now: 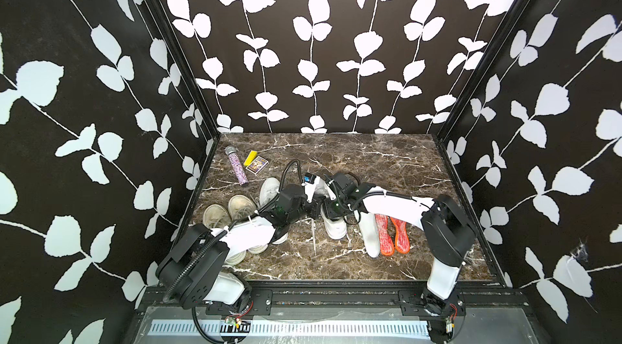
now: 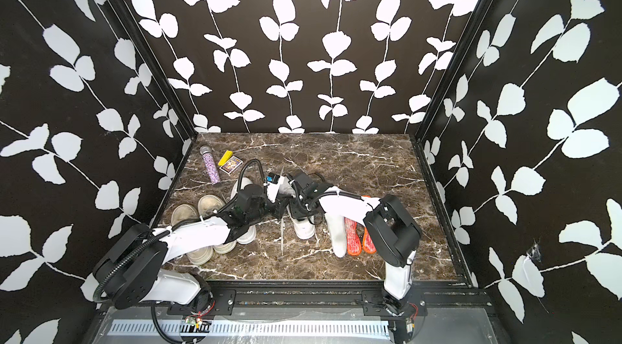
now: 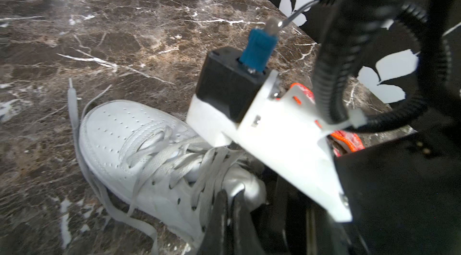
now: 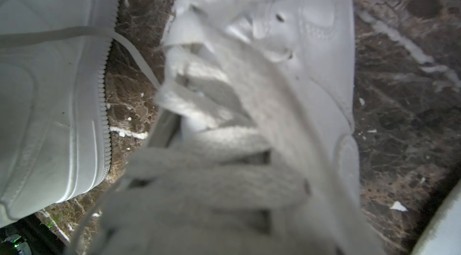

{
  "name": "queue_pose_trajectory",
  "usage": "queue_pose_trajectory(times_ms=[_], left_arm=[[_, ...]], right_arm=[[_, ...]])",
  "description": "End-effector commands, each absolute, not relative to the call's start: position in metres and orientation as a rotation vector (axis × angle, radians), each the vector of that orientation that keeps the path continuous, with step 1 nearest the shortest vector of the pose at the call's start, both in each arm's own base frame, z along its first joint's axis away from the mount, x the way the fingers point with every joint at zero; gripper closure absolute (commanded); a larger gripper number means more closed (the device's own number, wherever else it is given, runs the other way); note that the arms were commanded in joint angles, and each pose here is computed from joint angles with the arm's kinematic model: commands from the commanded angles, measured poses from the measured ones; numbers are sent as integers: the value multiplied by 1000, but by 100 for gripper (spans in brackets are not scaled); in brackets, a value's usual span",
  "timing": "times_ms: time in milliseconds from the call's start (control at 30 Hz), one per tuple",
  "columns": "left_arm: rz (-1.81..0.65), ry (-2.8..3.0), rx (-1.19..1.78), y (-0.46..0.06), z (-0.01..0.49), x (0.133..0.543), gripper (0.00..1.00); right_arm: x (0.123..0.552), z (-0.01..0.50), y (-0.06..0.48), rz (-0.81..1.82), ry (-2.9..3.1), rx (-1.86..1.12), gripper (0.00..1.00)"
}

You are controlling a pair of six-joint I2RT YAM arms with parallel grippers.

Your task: Remove the insole from the shoe

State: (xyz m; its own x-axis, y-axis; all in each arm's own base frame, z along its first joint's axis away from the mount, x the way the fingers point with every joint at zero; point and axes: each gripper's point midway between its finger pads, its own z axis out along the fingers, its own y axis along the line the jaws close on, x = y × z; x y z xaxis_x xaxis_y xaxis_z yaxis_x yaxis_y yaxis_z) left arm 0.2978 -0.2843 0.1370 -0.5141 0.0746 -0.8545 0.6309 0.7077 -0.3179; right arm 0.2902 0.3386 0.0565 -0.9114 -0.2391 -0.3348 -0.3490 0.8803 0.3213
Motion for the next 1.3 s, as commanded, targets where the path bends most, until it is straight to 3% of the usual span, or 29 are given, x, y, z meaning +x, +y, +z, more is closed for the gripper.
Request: queue_pose_trajectory(times_ms=[0,333,500,900,1267], left_arm=[[-859,1999,559,-293,140,285,100],[-790,2023,560,-283,138,285,100],[-735,2070,567,-270,127,289,100],[-618,2106,570,-250,119,285,100],[-533,2136,543,-232,107,283,100]], right_arm=[[268,-25,305,288,2970,-408,65],[288,-17,288,227,2893,-338,94],[295,6,283,310,2791,-306,100],[308,57,305,698,2581,-178,100],[318,77,280,703,2460,-35,100]])
